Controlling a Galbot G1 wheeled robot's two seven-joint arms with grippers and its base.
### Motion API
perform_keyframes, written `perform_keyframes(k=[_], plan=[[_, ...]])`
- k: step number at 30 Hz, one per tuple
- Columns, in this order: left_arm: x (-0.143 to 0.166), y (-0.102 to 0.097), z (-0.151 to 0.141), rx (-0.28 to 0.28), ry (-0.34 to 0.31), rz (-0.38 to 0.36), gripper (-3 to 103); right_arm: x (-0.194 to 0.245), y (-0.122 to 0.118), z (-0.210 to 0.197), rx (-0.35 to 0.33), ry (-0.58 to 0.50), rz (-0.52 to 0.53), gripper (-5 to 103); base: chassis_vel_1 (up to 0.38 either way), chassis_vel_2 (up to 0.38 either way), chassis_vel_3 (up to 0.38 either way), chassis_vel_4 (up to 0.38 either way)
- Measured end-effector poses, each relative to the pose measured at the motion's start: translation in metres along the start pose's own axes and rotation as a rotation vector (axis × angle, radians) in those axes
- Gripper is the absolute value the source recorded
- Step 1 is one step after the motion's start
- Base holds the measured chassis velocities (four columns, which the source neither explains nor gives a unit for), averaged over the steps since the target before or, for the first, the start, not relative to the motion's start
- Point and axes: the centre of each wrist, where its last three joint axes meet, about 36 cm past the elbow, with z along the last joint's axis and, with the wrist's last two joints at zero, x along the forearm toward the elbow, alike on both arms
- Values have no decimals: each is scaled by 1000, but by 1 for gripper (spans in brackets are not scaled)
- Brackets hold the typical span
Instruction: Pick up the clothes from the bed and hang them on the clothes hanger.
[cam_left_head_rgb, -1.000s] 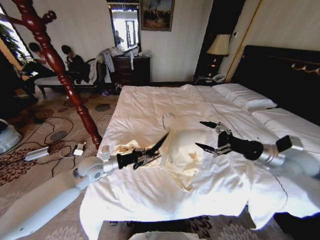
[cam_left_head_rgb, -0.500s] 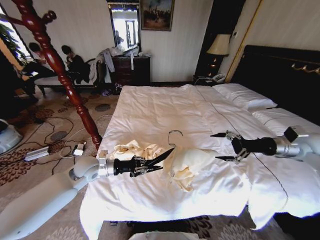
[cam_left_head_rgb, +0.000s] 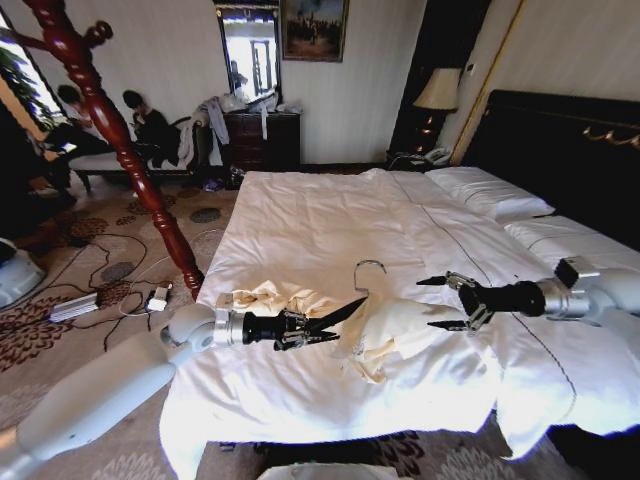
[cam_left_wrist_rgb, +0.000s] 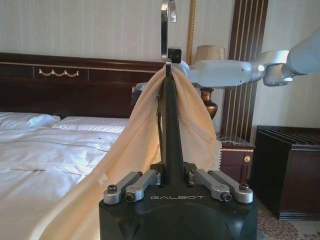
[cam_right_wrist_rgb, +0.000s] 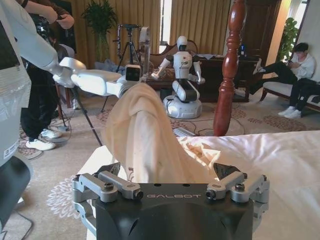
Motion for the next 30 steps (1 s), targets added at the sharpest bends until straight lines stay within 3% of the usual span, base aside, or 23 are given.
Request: perform_keyframes(k=[2,4,11,13,17,20,23,30], plan=[[-4,4,0,2,2,9,18,-1,1,2,-7,1,-18,95,0,0,0,0],[-6,6,0,2,4,13,18,-1,1,2,-10,4,-29,95,0,0,0,0],[-15,15,-5,-3,7,36,18,2,3,8,-14,28,-95,63,0,0,0,0],[-16,17,-6,-5,6,39,18,1,4,8,-13,31,-98,63,0,0,0,0],[-18,20,-10,-12,7,45,18,-1,6,11,-12,37,-104,41,0,0,0,0],[-20,22,-11,-14,6,48,18,-3,7,12,-11,36,-109,36,0,0,0,0],[-21,22,-11,-14,5,51,18,-4,8,11,-10,37,-112,20,0,0,0,0],[-22,25,-14,-23,7,52,18,-5,8,9,0,39,-112,19,0,0,0,0]])
